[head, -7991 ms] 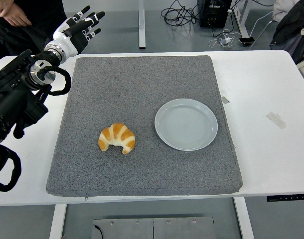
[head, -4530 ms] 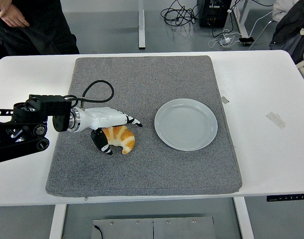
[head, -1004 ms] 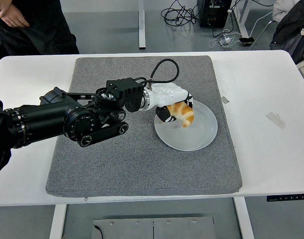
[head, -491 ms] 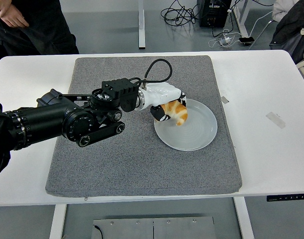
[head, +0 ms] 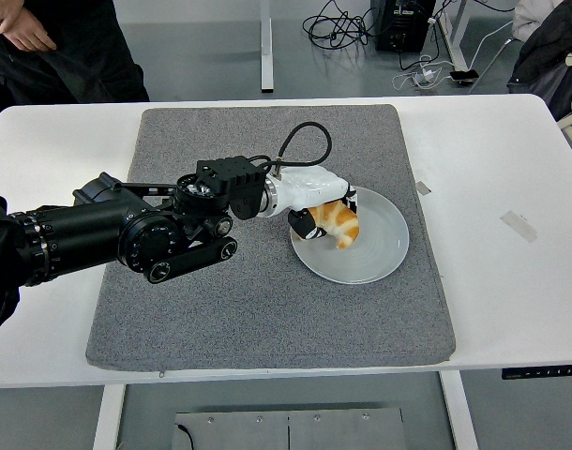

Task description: Place the bread on the plate

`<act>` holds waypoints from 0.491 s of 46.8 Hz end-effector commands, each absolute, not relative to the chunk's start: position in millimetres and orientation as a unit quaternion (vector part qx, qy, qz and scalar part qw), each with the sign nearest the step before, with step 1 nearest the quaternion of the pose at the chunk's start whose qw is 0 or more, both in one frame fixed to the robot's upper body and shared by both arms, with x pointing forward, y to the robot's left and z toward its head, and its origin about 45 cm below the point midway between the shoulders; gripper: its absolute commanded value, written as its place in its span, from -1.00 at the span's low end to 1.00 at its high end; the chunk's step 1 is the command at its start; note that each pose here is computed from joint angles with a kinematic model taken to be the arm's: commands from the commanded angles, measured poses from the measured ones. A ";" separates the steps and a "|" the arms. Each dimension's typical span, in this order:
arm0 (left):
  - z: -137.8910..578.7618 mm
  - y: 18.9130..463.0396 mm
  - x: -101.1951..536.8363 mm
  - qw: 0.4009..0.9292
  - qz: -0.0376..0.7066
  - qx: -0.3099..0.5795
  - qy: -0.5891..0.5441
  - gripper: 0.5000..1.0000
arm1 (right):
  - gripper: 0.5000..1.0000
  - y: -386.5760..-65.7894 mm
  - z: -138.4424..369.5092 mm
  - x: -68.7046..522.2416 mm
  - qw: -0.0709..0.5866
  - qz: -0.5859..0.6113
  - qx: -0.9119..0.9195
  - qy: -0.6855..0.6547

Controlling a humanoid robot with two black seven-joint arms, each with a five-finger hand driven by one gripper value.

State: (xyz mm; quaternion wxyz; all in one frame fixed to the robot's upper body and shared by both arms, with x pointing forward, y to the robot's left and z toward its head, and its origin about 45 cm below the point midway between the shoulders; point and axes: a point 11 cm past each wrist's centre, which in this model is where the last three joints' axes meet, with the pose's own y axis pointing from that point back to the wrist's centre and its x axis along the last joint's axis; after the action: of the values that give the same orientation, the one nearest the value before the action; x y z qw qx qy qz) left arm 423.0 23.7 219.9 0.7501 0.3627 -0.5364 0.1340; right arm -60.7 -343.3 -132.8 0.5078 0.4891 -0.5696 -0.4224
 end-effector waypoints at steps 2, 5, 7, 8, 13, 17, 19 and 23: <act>219.9 21.9 420.9 0.752 0.131 0.359 -0.537 -1.00 | 1.00 -343.2 -132.9 -60.7 0.508 -0.423 0.489 -0.569; 219.3 22.1 420.6 0.753 0.131 0.359 -0.536 -1.00 | 1.00 -343.2 -132.9 -60.7 0.508 -0.423 0.489 -0.569; 216.4 22.9 419.5 0.755 0.133 0.358 -0.533 -1.00 | 1.00 -343.3 -132.8 -60.7 0.508 -0.422 0.489 -0.570; 214.9 23.3 418.9 0.755 0.132 0.359 -0.533 -1.00 | 1.00 -343.2 -132.9 -60.7 0.508 -0.423 0.489 -0.569; 208.0 25.2 416.0 0.758 0.132 0.360 -0.527 -1.00 | 1.00 -343.2 -132.9 -60.7 0.508 -0.423 0.489 -0.569; 205.5 25.8 414.9 0.759 0.131 0.361 -0.526 -1.00 | 1.00 -343.3 -132.8 -60.7 0.508 -0.422 0.489 -0.570; 205.7 25.4 414.6 0.759 0.131 0.360 -0.527 -1.00 | 1.00 -343.2 -132.9 -60.7 0.508 -0.423 0.489 -0.569; 206.1 25.4 414.8 0.759 0.131 0.360 -0.527 -1.00 | 1.00 -343.2 -132.9 -60.7 0.508 -0.423 0.489 -0.569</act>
State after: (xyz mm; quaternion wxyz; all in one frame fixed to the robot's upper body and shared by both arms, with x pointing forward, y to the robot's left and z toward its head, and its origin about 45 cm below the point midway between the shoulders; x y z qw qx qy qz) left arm 414.8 25.5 205.8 0.7586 0.3600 -0.5270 0.1312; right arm -60.7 -343.2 -132.8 0.5077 0.4892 -0.5695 -0.4226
